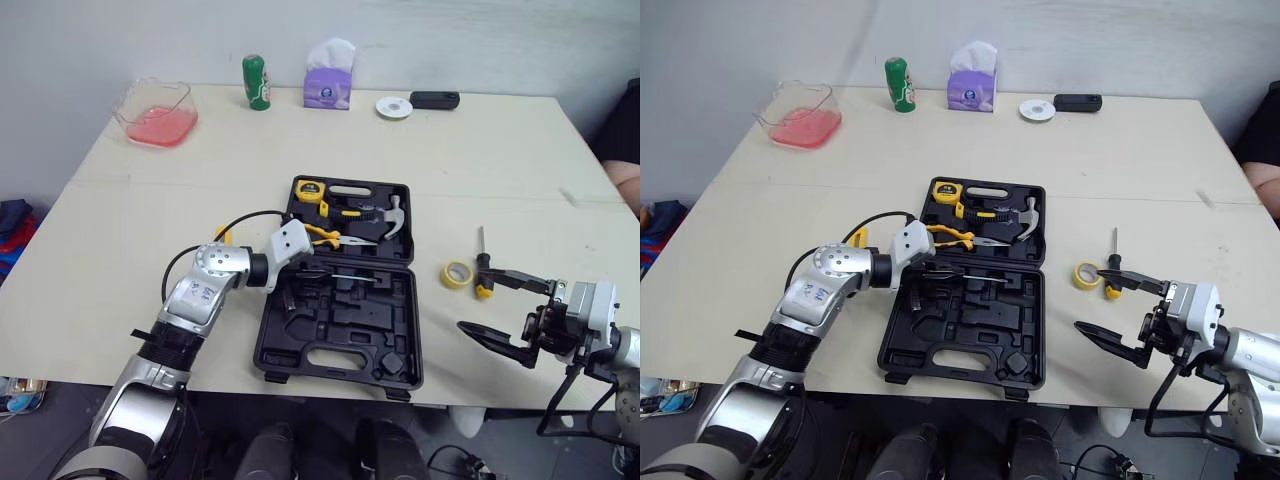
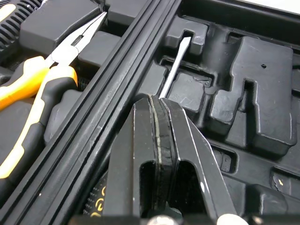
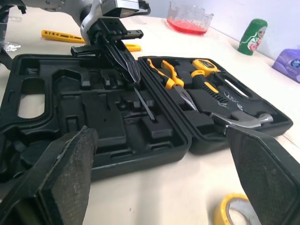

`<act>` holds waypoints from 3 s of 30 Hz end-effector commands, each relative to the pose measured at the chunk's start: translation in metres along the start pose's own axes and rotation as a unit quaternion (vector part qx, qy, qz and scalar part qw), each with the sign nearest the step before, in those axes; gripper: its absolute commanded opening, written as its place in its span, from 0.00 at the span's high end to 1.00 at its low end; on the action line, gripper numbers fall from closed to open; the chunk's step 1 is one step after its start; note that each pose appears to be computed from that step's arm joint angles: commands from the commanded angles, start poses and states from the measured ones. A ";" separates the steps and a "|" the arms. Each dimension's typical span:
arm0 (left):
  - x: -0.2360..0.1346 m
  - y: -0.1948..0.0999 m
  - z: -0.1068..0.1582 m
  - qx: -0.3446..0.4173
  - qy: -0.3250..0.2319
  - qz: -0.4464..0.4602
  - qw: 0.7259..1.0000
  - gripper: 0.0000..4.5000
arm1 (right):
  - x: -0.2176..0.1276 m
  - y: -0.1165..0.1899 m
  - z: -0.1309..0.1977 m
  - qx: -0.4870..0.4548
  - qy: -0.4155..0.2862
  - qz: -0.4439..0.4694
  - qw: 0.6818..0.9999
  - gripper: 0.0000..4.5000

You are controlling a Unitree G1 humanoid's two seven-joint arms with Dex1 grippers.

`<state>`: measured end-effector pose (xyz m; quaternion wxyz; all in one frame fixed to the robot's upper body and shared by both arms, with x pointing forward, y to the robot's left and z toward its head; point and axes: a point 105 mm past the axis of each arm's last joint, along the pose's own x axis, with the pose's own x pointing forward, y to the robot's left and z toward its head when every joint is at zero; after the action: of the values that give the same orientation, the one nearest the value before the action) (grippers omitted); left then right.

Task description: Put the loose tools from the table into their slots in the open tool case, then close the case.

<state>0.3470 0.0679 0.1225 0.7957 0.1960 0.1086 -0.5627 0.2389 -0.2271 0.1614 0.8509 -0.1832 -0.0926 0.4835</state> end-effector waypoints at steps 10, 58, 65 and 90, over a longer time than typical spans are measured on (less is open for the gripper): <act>0.004 -0.007 -0.042 -0.039 0.058 0.025 0.997 0.98 | -0.006 -0.004 0.002 -0.011 -0.013 -0.017 1.000 0.00; -0.323 -0.035 -0.097 -0.054 -0.032 0.480 0.875 0.01 | -0.150 -0.057 -0.061 -0.002 0.135 -0.494 0.859 0.00; -0.283 -0.017 -0.053 -0.049 -0.104 0.410 0.905 0.01 | -0.105 -0.063 -0.026 0.016 0.068 -0.448 0.891 0.00; -0.118 -0.063 0.094 0.096 -0.229 -0.031 0.968 0.01 | -0.008 -0.037 -0.017 0.238 0.318 -0.328 0.857 0.00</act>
<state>0.2514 0.1146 0.2295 0.7713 0.1259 -0.1018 -0.6155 0.2693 -0.2535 0.1572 0.9587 -0.0606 0.2526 0.1159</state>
